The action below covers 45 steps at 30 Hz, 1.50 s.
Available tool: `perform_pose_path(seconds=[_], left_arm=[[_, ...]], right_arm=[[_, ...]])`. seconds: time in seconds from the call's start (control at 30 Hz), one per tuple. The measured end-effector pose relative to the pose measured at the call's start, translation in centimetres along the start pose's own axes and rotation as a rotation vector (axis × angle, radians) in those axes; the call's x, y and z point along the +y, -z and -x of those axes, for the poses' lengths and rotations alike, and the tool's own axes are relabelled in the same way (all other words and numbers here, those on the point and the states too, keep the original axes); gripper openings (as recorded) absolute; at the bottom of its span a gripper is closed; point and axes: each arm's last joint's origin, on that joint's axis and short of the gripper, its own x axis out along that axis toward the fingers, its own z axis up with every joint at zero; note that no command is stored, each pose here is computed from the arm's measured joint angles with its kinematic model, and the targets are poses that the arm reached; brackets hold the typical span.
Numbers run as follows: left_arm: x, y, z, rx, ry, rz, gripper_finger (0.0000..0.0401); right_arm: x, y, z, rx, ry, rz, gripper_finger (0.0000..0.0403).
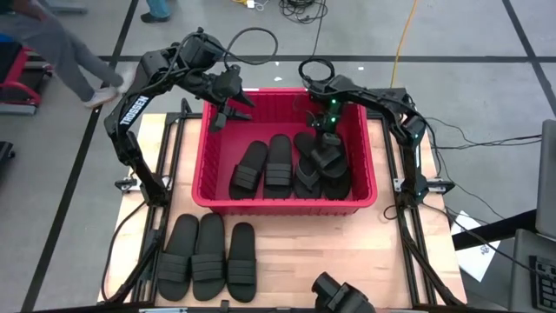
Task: Pick and place slides into bin
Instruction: Adjust the slide in the red bin
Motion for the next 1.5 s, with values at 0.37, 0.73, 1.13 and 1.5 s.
perform_pose_path(seconds=[0.37, 0.73, 1.13, 1.5], left_arm=[[0.0, 0.0, 0.0, 0.0, 0.0, -0.001, 0.0191], [0.0, 0.0, 0.0, -0.001, 0.0, -0.008, 0.0191], [0.0, 0.0, 0.0, -0.002, -0.001, 0.007, 0.0191], [0.0, -0.1, 0.0, -0.007, -0.005, 0.006, 0.0191]], right_arm=[[1.0, 1.5, -3.0, 0.11, -0.127, -0.14, 0.0179], [3.1, -0.4, -0.7, 0.067, -0.071, -0.081, 0.0009], [8.3, -2.0, 3.9, -0.184, -0.06, -0.286, 0.0003], [9.3, 0.8, 1.8, -0.158, -0.019, -0.431, 0.0002]])
